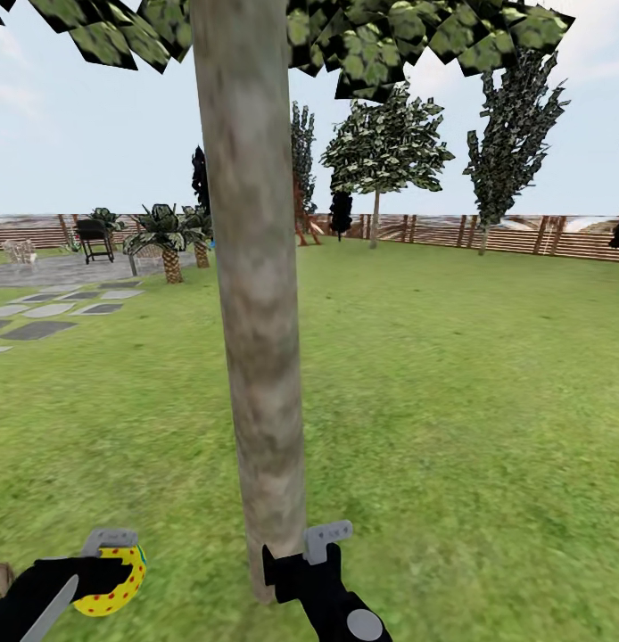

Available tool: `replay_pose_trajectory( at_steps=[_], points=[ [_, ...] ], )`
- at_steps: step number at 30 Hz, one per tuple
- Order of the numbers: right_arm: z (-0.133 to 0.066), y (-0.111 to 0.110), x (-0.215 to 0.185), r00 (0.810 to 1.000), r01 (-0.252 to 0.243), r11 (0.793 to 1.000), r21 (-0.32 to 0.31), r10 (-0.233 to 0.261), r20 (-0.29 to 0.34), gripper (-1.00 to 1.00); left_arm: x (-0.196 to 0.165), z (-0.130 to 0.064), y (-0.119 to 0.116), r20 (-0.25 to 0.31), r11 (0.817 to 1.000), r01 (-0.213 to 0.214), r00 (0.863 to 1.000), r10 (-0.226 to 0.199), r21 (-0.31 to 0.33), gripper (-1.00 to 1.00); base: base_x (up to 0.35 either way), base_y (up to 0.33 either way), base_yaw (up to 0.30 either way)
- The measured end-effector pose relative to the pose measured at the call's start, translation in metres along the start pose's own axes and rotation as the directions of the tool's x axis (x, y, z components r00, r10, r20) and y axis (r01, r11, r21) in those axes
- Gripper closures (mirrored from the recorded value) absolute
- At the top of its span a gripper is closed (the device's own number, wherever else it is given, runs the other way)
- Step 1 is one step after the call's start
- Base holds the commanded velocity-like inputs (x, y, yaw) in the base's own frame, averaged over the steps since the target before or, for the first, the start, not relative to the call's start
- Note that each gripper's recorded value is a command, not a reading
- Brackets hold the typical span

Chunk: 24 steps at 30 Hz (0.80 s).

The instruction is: Take the three Easter eggs out of the wicker basket on the lawn in the garden, then place them on the lawn next to a single tree (choose any tree) so that all three eggs are next to the same tree and none are left in the basket.

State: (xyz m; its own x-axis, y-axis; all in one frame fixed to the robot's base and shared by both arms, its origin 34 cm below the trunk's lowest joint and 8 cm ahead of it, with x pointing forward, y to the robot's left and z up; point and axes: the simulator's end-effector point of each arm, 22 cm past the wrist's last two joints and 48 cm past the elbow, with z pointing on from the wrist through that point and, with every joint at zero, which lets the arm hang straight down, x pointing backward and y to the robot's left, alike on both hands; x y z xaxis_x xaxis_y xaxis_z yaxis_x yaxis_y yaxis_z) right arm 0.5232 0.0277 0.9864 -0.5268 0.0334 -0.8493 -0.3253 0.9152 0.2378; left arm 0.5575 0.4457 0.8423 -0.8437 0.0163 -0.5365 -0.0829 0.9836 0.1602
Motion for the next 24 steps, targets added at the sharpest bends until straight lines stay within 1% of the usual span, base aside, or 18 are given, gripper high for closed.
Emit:
replay_pose_trajectory(
  at_steps=[4, 8, 16, 24],
  points=[
    [0.003, 0.000, 0.002, 1.000, 0.000, 1.000, -0.001, 0.000, 0.000, -1.00, 0.001, 0.004, -0.005, 0.005, 1.000, -0.007, 1.000, 0.007, 0.012, 1.00, 0.000, 0.000, -0.024],
    [0.005, -0.001, 0.003, 1.000, 0.002, 1.000, -0.002, -0.002, 0.004, -1.00, 0.006, 0.010, -0.011, 0.001, 0.999, -0.003, 1.000, 0.003, 0.041, 1.00, 0.000, 0.000, -0.142],
    [0.010, -0.003, 0.007, 1.000, 0.002, 1.000, -0.002, -0.002, 0.005, -1.00, 0.011, 0.020, -0.011, -0.001, 0.999, 0.005, 1.000, -0.005, 0.044, 1.00, 0.000, 0.000, -0.020],
    [0.010, -0.004, 0.007, 1.000, 0.002, 1.000, -0.002, -0.002, 0.006, -1.00, 0.007, 0.019, -0.010, 0.008, 0.999, 0.011, 1.000, -0.012, 0.040, 1.00, 0.000, 0.000, 0.000]
  ],
)
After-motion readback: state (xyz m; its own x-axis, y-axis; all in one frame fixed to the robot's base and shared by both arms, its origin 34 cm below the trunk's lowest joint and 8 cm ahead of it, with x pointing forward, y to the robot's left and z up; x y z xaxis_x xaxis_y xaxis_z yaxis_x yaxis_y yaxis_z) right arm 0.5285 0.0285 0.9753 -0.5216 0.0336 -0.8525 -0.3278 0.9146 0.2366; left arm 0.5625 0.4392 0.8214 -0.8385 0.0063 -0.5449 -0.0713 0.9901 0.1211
